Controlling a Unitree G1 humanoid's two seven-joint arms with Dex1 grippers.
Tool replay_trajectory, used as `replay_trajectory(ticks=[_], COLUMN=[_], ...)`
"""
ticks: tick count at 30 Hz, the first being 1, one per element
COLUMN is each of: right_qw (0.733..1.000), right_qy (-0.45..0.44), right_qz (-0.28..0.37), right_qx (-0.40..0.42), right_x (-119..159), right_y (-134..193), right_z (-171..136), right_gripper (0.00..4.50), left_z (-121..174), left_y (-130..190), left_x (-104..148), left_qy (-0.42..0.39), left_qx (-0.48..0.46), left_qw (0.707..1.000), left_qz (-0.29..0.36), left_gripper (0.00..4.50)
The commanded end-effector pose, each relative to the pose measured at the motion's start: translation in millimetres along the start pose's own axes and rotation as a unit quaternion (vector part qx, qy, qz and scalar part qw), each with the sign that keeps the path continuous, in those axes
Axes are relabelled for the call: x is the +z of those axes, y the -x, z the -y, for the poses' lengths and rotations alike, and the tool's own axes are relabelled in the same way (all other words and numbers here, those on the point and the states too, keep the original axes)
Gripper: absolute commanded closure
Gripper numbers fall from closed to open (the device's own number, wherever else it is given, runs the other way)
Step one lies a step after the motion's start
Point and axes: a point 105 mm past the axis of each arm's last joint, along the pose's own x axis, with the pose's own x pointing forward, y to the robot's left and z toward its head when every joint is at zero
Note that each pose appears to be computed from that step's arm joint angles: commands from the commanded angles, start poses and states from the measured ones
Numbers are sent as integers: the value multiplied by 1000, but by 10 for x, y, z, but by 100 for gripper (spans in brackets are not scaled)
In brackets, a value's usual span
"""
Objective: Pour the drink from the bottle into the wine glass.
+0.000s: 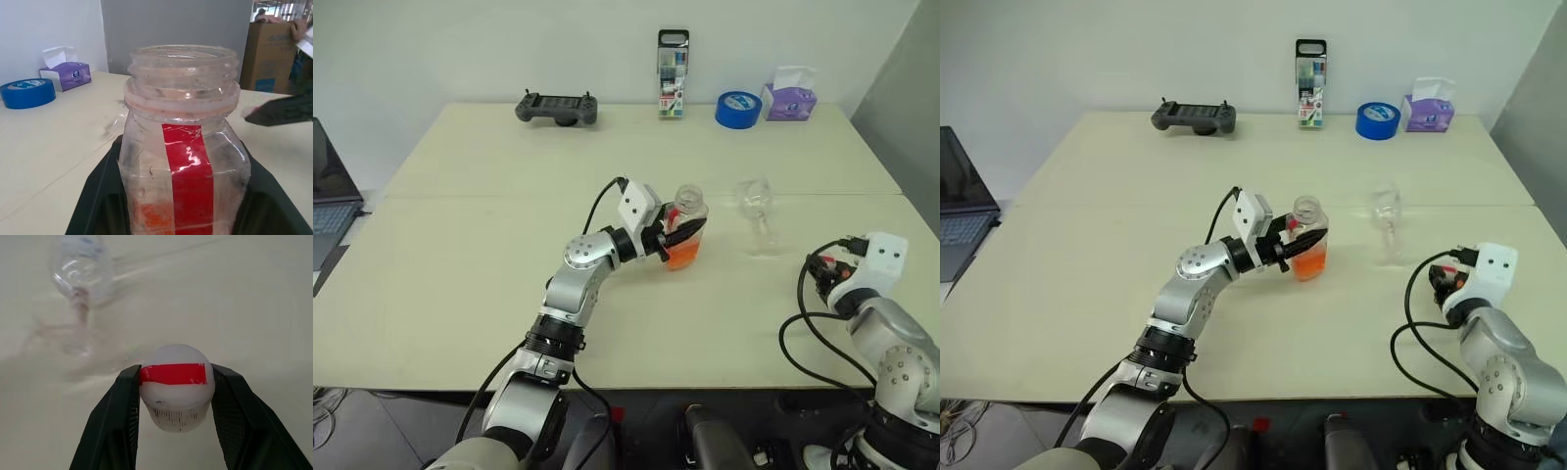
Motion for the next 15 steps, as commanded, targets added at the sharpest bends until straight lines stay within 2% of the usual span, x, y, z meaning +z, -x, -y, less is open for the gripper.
replay_trajectory(ticks=[1, 9, 12, 15], right_qw=[1000, 1000, 999, 994], right_qy=[-1, 24, 49, 98], right_qz=[6, -15, -18, 16], right_qx=[-2, 11, 8, 37], right_x=[-57, -172, -154, 97], right_y=[-32, -98, -80, 14], right_z=[-17, -116, -110, -229], right_gripper=[276, 3, 0, 0], left_z=[-187, -460, -556, -723], left_y=[22, 122, 152, 225], left_x=[243, 199, 193, 212], left_qy=[-30, -38, -37, -30], left_qx=[29, 76, 95, 130], left_qw=[999, 996, 995, 991], left_qz=[26, 7, 4, 4], left_gripper=[268, 268, 268, 268])
